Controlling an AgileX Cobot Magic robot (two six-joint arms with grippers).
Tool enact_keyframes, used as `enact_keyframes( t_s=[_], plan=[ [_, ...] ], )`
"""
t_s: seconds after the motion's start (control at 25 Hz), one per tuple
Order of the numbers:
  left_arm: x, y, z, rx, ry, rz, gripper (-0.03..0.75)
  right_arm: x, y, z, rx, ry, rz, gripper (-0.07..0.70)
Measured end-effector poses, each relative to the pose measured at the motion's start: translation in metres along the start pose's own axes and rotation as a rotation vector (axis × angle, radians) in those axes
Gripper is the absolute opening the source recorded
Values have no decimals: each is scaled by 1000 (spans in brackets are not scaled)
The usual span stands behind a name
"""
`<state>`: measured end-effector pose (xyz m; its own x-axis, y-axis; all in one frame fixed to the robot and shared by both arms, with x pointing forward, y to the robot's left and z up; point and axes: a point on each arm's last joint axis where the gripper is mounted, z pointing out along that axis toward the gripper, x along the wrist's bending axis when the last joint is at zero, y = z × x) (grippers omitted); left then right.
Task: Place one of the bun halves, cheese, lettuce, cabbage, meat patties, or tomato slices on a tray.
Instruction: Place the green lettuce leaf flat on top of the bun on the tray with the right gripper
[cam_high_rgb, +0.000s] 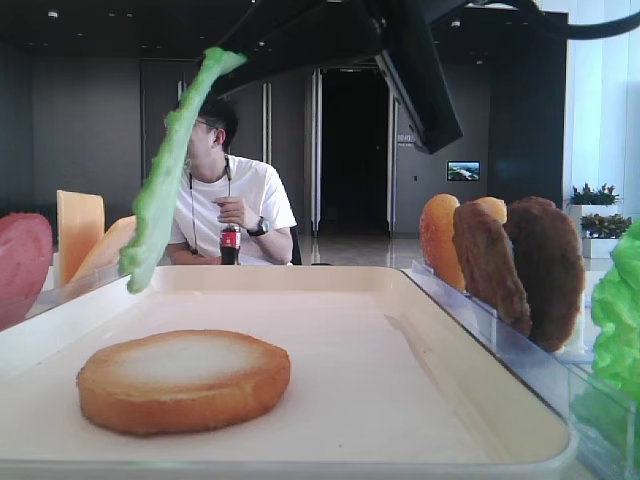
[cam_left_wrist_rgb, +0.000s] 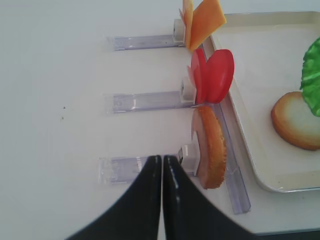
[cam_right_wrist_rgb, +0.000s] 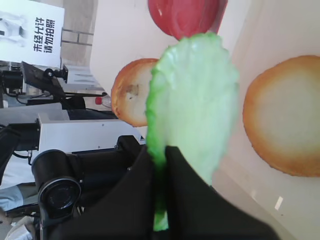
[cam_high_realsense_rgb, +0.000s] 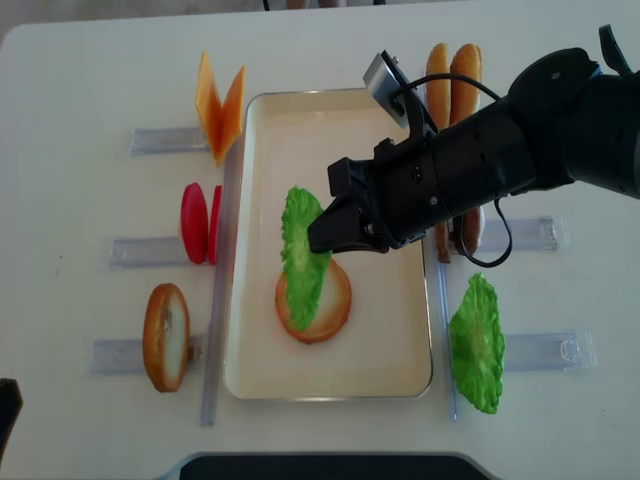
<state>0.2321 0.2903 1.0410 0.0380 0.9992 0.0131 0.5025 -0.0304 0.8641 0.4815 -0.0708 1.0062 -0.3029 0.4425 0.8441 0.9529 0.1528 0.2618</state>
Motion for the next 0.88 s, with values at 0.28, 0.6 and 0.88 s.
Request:
enact_keyframes(
  t_s=[0.28,0.6,0.88],
  plan=[
    [0,0,0,0,0,0,0,2,-1,5,-18,-11,-26,43],
    [0,0,0,0,0,0,0,14,-13,20,26,0,-75,43],
    [0,0,0,0,0,0,0,9,-10,22,-11,-41,-76,43]
  ],
)
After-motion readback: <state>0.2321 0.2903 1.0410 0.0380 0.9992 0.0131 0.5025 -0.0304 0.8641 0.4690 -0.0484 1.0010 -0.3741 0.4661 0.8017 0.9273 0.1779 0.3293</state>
